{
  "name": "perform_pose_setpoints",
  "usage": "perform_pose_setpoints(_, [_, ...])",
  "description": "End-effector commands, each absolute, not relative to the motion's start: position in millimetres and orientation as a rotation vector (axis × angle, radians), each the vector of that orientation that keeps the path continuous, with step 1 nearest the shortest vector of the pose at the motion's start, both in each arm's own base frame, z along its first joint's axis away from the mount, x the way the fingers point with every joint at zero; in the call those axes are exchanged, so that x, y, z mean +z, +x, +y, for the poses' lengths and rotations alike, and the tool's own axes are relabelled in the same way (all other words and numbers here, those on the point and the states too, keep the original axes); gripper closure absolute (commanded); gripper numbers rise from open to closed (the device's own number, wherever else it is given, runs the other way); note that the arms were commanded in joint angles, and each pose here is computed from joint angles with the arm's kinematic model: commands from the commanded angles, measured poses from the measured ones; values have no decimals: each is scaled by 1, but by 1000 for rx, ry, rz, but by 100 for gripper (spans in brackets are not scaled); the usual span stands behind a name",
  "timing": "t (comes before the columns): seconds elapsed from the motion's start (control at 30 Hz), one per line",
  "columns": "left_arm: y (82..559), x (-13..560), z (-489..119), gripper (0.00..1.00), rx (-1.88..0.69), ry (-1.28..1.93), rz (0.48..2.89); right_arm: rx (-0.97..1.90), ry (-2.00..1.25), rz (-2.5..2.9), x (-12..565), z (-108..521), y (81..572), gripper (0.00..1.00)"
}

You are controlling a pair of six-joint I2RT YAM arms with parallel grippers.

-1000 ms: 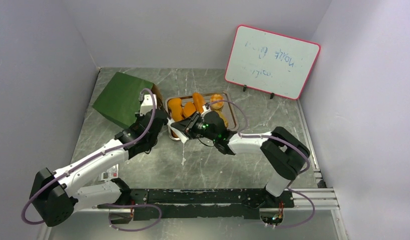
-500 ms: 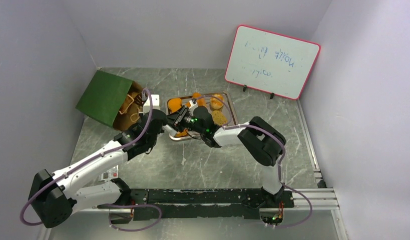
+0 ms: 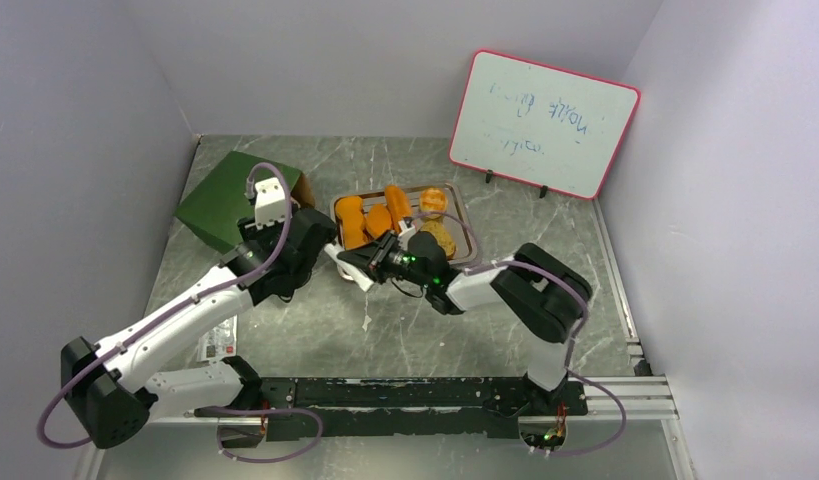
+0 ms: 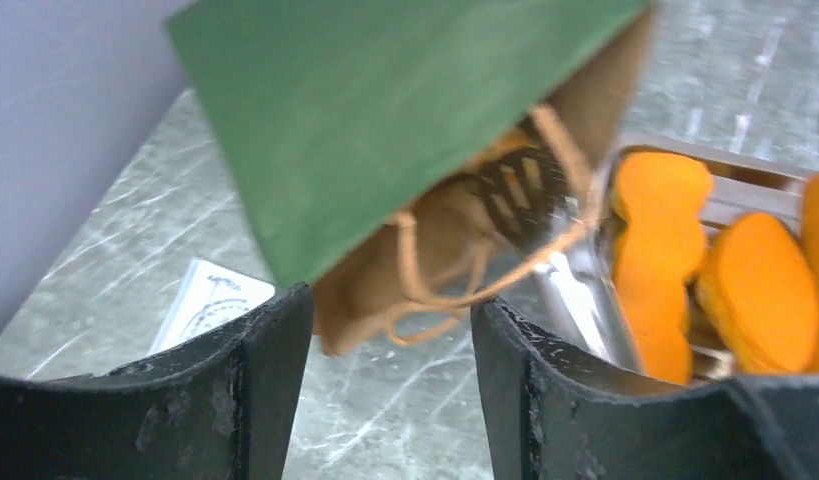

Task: Take the fake bread out of the paper bag
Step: Take out the fake bread from the paper bag.

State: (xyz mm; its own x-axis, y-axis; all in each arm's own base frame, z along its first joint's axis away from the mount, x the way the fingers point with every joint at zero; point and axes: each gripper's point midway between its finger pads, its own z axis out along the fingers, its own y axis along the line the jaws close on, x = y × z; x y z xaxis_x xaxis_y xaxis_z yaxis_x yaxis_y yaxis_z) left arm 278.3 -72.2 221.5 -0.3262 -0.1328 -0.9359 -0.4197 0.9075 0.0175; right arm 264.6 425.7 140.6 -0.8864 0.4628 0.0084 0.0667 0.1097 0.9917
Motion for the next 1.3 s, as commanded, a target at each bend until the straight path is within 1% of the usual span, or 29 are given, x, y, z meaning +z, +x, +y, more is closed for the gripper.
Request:
perform_pose_setpoints(0.0, [255, 225, -36, 44, 490, -580, 1826, 1866, 496, 1919, 192, 403, 263, 100])
perform_pose_setpoints(0.07, [250, 229, -32, 40, 513, -602, 1819, 1856, 516, 1907, 197, 394, 259, 100])
perform_pose_setpoints(0.17, [252, 232, -37, 30, 504, -588, 1836, 1855, 518, 1899, 199, 388, 257, 100])
perform_pose_setpoints(0.27, [254, 227, -41, 24, 497, -551, 1862, 1870, 515, 1887, 203, 387, 255, 100])
perform_pose_setpoints(0.33, [253, 224, -41, 17, 489, -540, 1862, 1875, 503, 1879, 208, 388, 254, 100])
perform_pose_setpoints(0.37, [253, 223, -40, 16, 486, -540, 1858, 1875, 498, 1877, 210, 387, 254, 100])
perform_pose_setpoints(0.4, [253, 223, -40, 12, 487, -539, 1853, 1875, 495, 1873, 212, 387, 254, 100])
perform_pose_setpoints(0.43, [253, 223, -38, 5, 495, -540, 1847, 1874, 494, 1873, 213, 386, 253, 100])
perform_pose_setpoints(0.47, [253, 223, -37, 4, 505, -541, 1840, 1874, 490, 1874, 213, 385, 252, 100])
perform_pose_setpoints(0.7, [255, 219, -34, 3, 559, -515, 1834, 1904, 489, 1858, 220, 381, 247, 100])
perform_pose_setpoints(0.97, [259, 206, -16, 0, 648, -574, 1816, 1912, 464, 1847, 232, 376, 241, 100])
perform_pose_setpoints(1.17, [267, 211, -3, 0, 659, -649, 1761, 1928, 446, 1860, 232, 375, 235, 100])
perform_pose_setpoints(1.27, [277, 213, 1, 3, 644, -652, 1765, 1931, 448, 1868, 230, 373, 232, 100])
